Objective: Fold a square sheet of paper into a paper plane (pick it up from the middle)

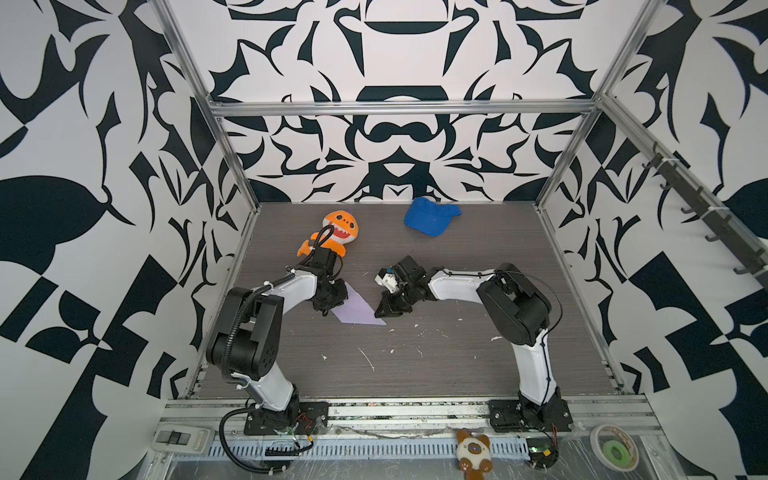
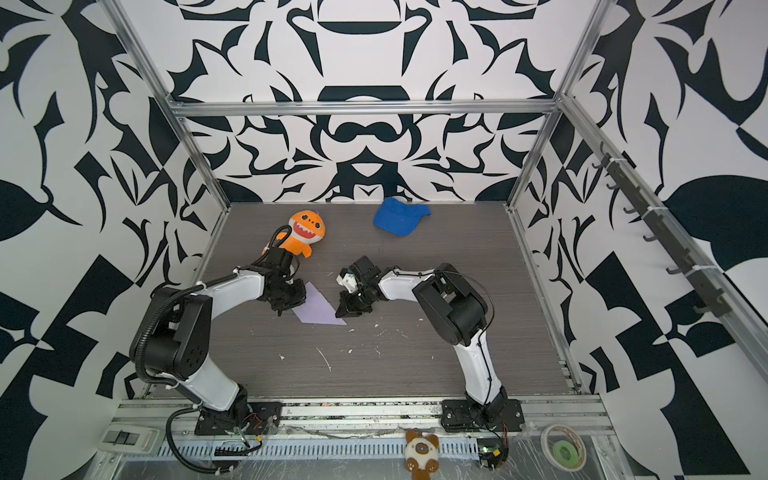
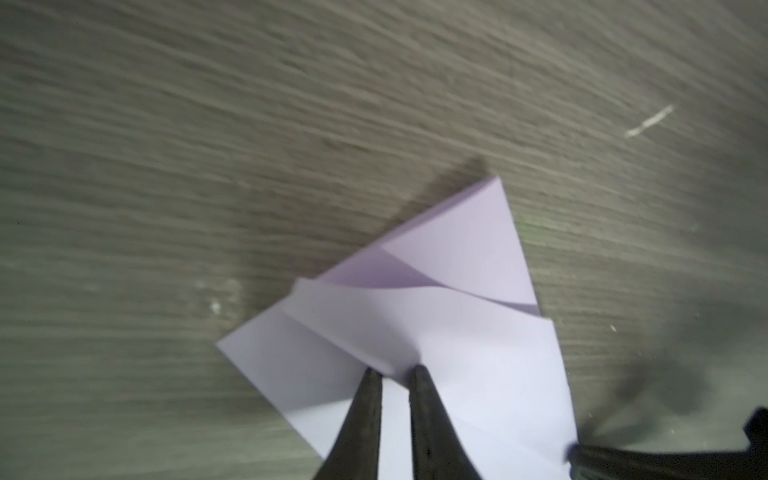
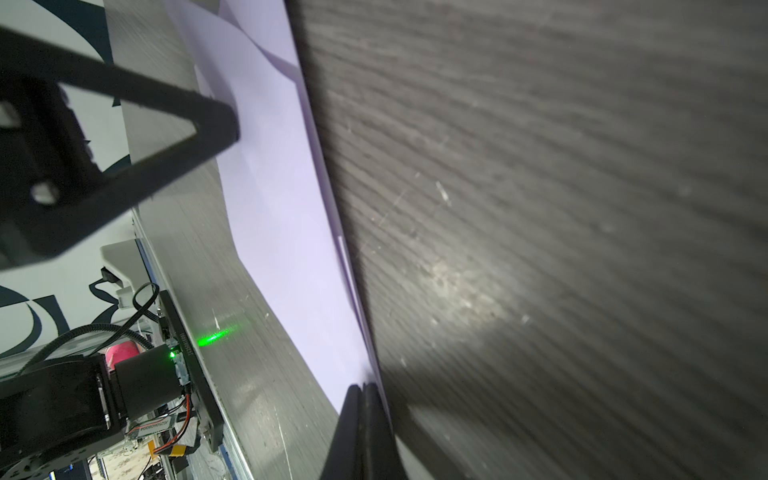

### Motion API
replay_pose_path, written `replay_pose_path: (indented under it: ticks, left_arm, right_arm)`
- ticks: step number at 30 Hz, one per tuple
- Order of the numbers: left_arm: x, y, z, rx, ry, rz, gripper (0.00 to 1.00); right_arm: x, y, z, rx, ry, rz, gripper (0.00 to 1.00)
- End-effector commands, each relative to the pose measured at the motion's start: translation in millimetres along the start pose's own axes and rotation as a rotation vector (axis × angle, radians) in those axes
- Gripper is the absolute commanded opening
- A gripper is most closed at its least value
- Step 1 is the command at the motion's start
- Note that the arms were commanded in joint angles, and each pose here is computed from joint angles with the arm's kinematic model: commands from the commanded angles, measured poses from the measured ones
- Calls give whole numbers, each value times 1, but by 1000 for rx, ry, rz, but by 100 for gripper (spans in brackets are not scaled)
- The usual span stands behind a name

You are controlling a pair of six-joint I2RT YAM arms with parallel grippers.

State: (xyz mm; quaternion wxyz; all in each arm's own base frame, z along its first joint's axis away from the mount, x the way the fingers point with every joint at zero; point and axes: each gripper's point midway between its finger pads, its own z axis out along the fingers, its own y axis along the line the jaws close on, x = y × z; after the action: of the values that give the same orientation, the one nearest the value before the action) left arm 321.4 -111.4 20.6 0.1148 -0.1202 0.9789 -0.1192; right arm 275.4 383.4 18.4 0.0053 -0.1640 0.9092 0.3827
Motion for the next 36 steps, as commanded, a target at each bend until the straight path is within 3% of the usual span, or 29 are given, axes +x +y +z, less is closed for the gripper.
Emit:
replay_pose_path:
  ticks: [1, 12, 26, 30, 36]
  left_arm:
    - [-3, 28, 4, -143, 17, -14, 18]
    - [-9, 51, 11, -285, 56, -36, 10]
    - [-35, 79, -14, -494, 9, -65, 13]
    - [-46, 61, -40, -411, -59, -88, 14]
    - [-18, -7, -61, -104, -93, -24, 17]
  right_arm:
    - [34, -64, 10, 229, 92, 105, 0]
    - [37, -66, 9, 239, 92, 104, 0]
    - [37, -64, 11, 232, 87, 100, 0]
    - [37, -63, 11, 233, 85, 99, 0]
    - [37, -64, 10, 244, 81, 99, 0]
